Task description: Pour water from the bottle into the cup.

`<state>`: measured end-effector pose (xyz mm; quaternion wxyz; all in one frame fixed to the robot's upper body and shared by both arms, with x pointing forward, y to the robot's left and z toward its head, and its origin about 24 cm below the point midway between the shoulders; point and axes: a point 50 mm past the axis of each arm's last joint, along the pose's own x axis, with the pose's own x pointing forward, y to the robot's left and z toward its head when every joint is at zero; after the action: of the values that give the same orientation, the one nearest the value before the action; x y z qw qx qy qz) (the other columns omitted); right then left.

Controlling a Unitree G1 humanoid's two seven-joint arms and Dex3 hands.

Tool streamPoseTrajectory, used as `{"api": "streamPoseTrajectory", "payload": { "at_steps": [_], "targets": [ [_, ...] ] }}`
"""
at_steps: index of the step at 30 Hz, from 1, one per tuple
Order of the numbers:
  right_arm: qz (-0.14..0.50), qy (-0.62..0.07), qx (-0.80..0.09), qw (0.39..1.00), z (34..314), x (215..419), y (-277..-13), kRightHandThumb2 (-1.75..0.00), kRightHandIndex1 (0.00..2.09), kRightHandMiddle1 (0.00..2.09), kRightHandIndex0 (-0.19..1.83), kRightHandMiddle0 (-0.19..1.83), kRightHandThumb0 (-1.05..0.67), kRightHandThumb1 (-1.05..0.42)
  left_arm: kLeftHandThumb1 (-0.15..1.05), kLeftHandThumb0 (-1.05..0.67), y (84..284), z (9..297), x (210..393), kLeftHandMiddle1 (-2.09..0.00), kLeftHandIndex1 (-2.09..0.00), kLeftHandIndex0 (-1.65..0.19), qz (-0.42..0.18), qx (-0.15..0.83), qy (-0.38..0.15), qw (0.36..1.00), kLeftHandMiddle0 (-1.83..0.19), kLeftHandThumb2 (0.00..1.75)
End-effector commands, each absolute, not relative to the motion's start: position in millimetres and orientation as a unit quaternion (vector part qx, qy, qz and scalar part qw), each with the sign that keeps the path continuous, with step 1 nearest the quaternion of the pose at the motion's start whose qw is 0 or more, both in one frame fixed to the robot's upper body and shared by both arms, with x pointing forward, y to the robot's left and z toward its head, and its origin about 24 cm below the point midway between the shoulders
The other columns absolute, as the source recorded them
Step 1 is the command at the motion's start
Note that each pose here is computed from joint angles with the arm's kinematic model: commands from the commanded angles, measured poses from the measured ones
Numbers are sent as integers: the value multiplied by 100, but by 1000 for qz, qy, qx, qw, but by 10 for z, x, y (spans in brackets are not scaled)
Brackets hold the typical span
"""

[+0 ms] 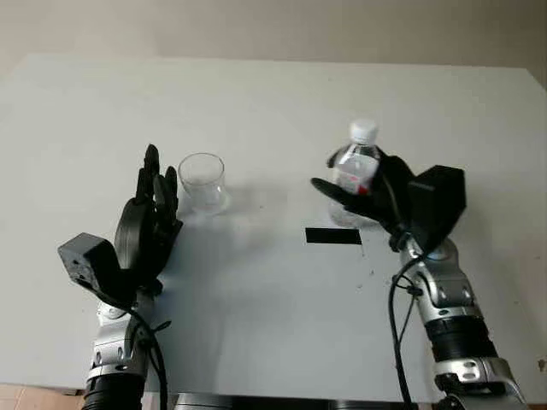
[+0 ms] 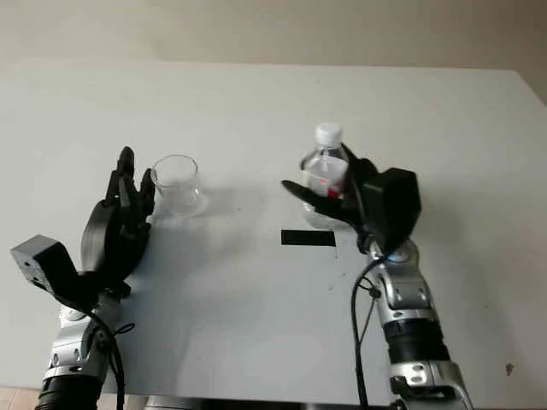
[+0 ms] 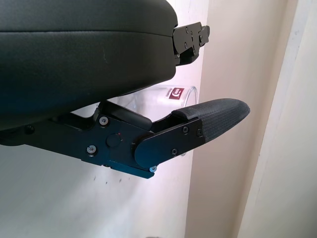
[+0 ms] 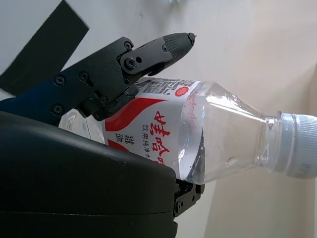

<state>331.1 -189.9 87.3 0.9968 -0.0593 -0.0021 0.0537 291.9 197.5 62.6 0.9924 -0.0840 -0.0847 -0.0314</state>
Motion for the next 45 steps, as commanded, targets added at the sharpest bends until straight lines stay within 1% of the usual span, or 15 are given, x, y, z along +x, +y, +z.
{"api": "streamPoseTrajectory", "payload": {
  "at_steps": [1, 5, 17, 20, 21, 22, 26, 28, 31, 36, 38, 45],
  "targets": [
    [47, 27, -74, 996, 729, 3229, -1946, -18, 209, 209, 77, 18, -26, -105, 105, -80, 1929, 531, 2907, -6, -5, 19, -32, -91, -67, 993, 11, 79],
    [41, 28, -87, 995, 716, 3208, -1928, -18, 209, 209, 77, 19, -26, -105, 105, -79, 1914, 532, 2918, -5, -5, 19, -34, -92, -70, 993, 11, 80],
    [55, 39, -65, 996, 669, 3211, -1802, -19, 209, 209, 74, 16, -26, -105, 105, -80, 1925, 532, 2901, -5, -4, 19, -33, -94, -69, 993, 12, 80],
    [72, 35, -49, 996, 671, 3218, -1750, -20, 209, 209, 89, 23, -27, -105, 105, -81, 1935, 528, 2894, -5, -3, 19, -31, -93, -70, 993, 13, 80],
    [76, 35, -44, 996, 674, 3217, -1727, -20, 209, 209, 99, 31, -27, -105, 105, -81, 1940, 527, 2890, -5, -4, 19, -30, -93, -71, 993, 13, 80],
    [79, 36, -38, 996, 677, 3214, -1704, -21, 209, 209, 104, 36, -27, -105, 105, -81, 1946, 525, 2886, -5, -4, 19, -30, -93, -70, 993, 13, 80],
    [90, 36, -12, 995, 678, 3177, -1612, -23, 209, 209, 113, 49, -26, -105, 105, -81, 1971, 525, 2868, -6, -4, 18, -28, -89, -69, 993, 12, 79],
    [93, 36, 1, 995, 680, 3155, -1568, -24, 209, 209, 117, 64, -26, -105, 105, -80, 1980, 527, 2861, -5, -4, 19, -29, -86, -69, 993, 12, 79],
    [103, 36, 22, 994, 695, 3121, -1507, -26, 209, 209, 122, 79, -25, -105, 105, -80, 1988, 532, 2851, -5, -4, 19, -30, -83, -69, 994, 12, 79],
    [112, 31, 19, 993, 740, 3076, -1463, -29, 209, 209, 124, 86, -25, -105, 105, -80, 1991, 542, 2841, -6, -4, 18, -27, -89, -68, 993, 11, 79],
    [112, 33, 17, 993, 739, 3066, -1467, -30, 209, 209, 130, 89, -25, -105, 105, -79, 1990, 545, 2837, -5, -4, 19, -28, -86, -68, 994, 12, 79],
    [103, 37, -12, 994, 702, 3031, -1502, -30, 209, 209, 134, 91, -25, -105, 105, -79, 1989, 553, 2819, -5, -4, 19, -25, -90, -69, 993, 12, 79]
  ]
}}
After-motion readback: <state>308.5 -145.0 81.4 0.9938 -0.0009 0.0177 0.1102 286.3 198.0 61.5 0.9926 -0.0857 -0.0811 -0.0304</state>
